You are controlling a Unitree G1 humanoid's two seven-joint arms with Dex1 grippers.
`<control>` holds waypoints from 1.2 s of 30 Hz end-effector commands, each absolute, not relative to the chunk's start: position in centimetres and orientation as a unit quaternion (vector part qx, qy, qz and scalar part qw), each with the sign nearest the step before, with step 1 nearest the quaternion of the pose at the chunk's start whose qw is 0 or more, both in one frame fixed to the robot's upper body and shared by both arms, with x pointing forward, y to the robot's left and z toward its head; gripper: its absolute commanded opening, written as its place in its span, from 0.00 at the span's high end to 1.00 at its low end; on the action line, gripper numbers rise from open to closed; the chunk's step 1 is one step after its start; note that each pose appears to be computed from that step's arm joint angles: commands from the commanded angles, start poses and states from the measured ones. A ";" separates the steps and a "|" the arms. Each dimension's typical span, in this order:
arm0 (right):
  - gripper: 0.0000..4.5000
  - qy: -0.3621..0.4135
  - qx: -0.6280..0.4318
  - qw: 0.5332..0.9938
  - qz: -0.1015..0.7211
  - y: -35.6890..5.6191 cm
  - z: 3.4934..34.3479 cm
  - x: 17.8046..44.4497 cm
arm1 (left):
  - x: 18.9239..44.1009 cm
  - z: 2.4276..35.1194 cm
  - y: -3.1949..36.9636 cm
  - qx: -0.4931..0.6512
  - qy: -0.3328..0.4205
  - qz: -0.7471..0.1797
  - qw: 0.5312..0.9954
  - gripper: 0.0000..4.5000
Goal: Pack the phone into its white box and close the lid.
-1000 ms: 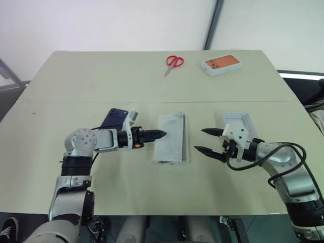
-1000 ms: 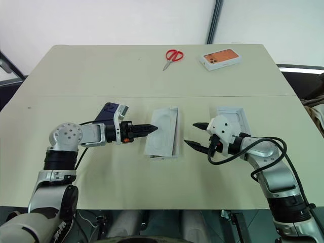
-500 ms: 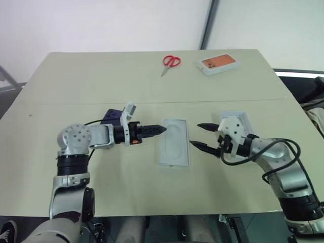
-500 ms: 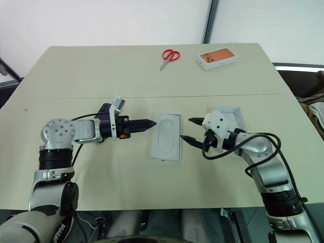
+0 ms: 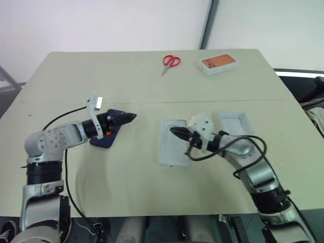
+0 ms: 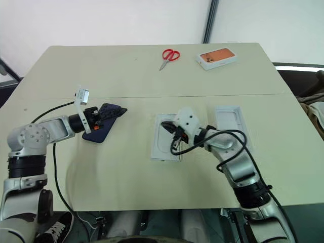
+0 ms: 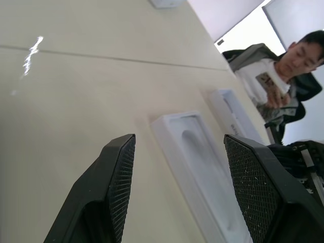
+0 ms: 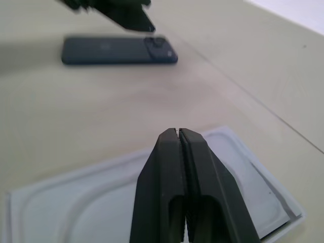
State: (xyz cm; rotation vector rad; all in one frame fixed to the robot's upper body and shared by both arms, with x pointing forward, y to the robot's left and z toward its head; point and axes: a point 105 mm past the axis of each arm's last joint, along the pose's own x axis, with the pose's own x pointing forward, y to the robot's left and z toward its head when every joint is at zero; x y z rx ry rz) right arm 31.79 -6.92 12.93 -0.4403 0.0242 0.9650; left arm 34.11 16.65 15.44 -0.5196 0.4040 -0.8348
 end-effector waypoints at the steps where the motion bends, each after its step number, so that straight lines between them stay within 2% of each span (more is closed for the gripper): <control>1: 0.99 0.006 -0.247 0.852 0.461 -6.1 12.6 31.9 | 34.0 16.6 16.9 -0.238 0.166 -0.403 0.868 0.34; 5: 0.99 0.041 -0.290 0.835 0.465 -6.3 10.4 32.2 | 33.4 15.9 17.2 -0.248 0.172 -0.397 0.866 0.34; 12: 0.99 0.055 -0.328 0.814 0.475 -7.0 9.1 31.9 | 33.4 15.4 17.6 -0.254 0.171 -0.389 0.869 0.34; 15: 0.99 0.046 -0.320 0.817 0.478 -6.7 9.7 31.8 | 33.4 15.3 17.7 -0.253 0.173 -0.388 0.869 0.34; 28: 0.99 -0.016 -0.237 0.852 0.467 -5.4 15.3 32.4 | 33.7 14.8 17.9 -0.260 0.183 -0.381 0.868 0.34; 36: 0.99 -0.044 -0.204 0.856 0.474 -4.6 17.5 33.0 | 34.9 15.8 21.3 -0.257 0.176 -0.340 0.887 0.34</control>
